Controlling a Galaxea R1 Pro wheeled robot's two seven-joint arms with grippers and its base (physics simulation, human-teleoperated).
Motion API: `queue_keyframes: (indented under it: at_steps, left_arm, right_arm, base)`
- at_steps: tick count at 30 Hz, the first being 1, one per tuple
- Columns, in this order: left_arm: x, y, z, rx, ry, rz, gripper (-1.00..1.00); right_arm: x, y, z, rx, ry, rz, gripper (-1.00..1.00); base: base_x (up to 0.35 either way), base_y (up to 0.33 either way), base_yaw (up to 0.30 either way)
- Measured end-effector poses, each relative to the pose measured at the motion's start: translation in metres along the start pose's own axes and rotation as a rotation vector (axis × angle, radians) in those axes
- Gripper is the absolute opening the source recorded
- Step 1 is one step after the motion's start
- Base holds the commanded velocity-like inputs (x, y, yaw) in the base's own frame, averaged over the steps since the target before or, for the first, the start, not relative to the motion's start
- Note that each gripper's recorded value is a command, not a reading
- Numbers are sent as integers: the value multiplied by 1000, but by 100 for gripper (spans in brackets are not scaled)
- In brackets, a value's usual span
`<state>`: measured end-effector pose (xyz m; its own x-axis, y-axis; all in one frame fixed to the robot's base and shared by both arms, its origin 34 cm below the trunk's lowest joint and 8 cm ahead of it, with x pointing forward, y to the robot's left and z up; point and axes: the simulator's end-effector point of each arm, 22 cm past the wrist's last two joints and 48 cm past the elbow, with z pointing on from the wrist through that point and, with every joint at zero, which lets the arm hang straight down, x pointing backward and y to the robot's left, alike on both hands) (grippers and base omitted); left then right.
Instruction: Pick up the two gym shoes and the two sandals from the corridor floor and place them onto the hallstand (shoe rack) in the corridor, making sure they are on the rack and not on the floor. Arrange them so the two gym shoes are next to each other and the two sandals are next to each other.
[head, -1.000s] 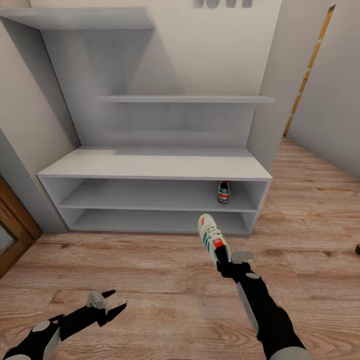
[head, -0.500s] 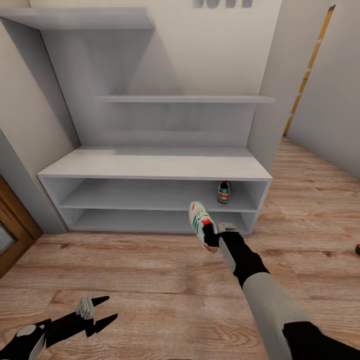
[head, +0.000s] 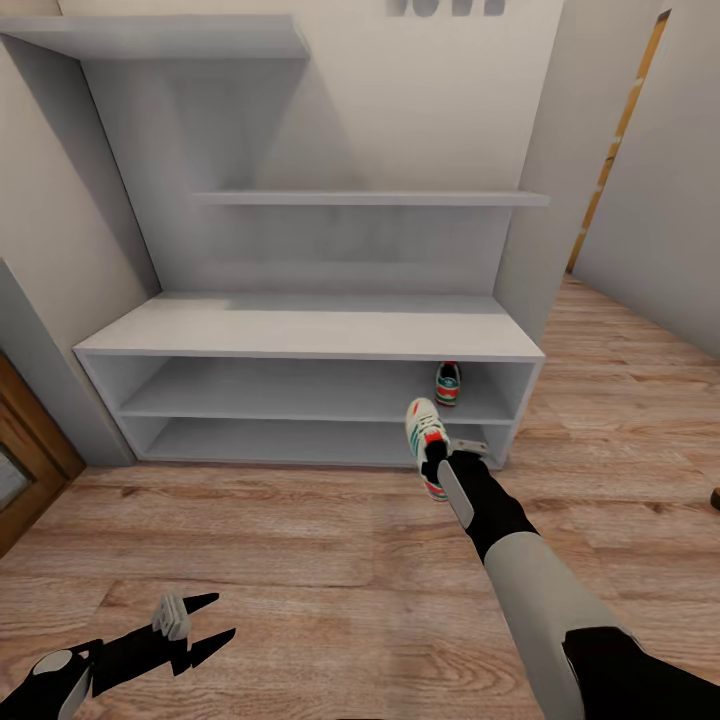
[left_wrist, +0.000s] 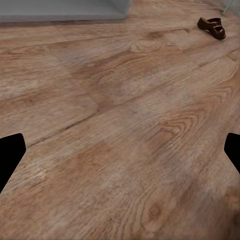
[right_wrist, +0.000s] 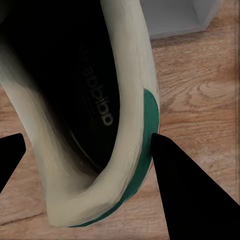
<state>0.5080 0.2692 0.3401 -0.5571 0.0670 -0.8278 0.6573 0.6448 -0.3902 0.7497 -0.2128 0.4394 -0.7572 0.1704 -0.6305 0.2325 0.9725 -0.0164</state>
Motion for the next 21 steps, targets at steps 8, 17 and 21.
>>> queue_keyframes:
  at_steps: [8, 17, 21]
  left_arm:
    - [1, 0, -1, 0, 4, 1, 100]
    - [4, 0, -2, -5, 7, 0, 100]
    - [4, 0, -2, -5, 8, 0, 100]
  right_arm:
    - [5, 2, 1, 1, 6, -2, -100]
    - [-1, -5, 3, 10, -18, 12, -100]
    - [-3, -6, 3, 10, -25, 17, -100]
  base:
    - [0, 0, 0]
    - [0, 0, 0]
    - [0, 0, 0]
